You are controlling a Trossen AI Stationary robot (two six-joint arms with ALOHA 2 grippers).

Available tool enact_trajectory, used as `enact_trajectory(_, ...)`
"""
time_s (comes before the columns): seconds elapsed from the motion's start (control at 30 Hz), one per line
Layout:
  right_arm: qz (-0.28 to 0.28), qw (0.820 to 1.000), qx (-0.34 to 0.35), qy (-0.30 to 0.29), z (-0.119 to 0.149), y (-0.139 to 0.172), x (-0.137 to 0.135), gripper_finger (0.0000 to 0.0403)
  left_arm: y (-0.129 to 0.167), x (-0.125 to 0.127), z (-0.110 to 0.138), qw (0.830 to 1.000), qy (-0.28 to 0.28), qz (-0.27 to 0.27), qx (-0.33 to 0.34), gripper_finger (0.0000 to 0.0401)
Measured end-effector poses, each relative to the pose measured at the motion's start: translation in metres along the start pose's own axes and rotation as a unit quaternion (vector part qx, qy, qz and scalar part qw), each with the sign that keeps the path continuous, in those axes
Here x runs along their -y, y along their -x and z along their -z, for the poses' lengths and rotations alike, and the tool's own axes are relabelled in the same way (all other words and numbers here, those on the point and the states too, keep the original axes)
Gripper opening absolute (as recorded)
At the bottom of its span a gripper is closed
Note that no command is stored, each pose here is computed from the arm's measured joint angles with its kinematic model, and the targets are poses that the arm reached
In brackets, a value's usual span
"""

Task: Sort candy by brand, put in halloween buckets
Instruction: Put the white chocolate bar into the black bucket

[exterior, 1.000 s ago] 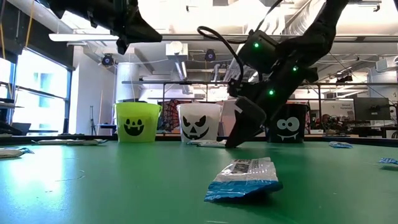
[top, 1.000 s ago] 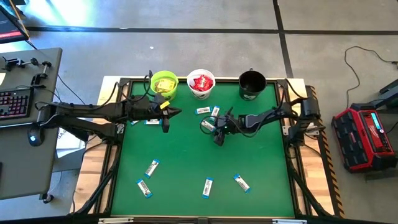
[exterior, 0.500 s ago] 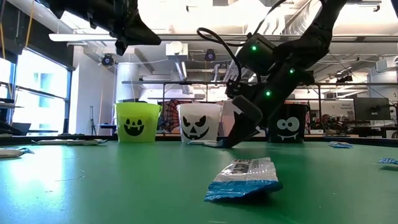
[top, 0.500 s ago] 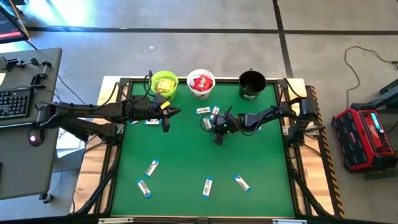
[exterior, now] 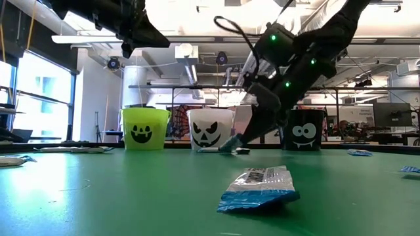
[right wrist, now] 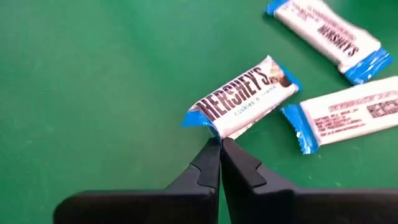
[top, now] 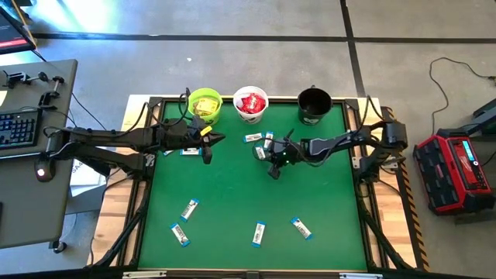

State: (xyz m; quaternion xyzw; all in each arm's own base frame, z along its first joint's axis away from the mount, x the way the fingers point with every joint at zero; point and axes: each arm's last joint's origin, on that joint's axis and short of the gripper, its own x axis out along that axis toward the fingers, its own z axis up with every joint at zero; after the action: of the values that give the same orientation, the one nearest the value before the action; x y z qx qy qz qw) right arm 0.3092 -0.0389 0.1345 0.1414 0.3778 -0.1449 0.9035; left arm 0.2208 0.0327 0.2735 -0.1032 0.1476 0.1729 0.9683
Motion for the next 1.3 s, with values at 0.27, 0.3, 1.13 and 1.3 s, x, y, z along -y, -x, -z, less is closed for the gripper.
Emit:
enact_trajectory(0.27,0.012,0.999,0.047,-0.007,-0.028,0.032,-0.003,0.0,0.0,0.0,0.0,1.0,0.0,0.0,0.0,0.0)
enact_trajectory(0.3,0.015,0.998,0.054,-0.008,-0.032,0.036,-0.003,0.0,0.0,0.0,0.0,1.0,0.0,0.0,0.0,0.0)
enact_trajectory(1.13,0.162,0.98,0.104,-0.047,-0.094,0.155,0.055,0.0,0.0,-0.001,0.0,1.0,-0.013,-0.011,0.003,0.0)
enact_trajectory(1.3,0.109,0.992,0.051,-0.036,-0.087,0.147,0.057,0.0015,0.0,0.0,0.0,1.0,-0.013,-0.007,0.002,0.0)
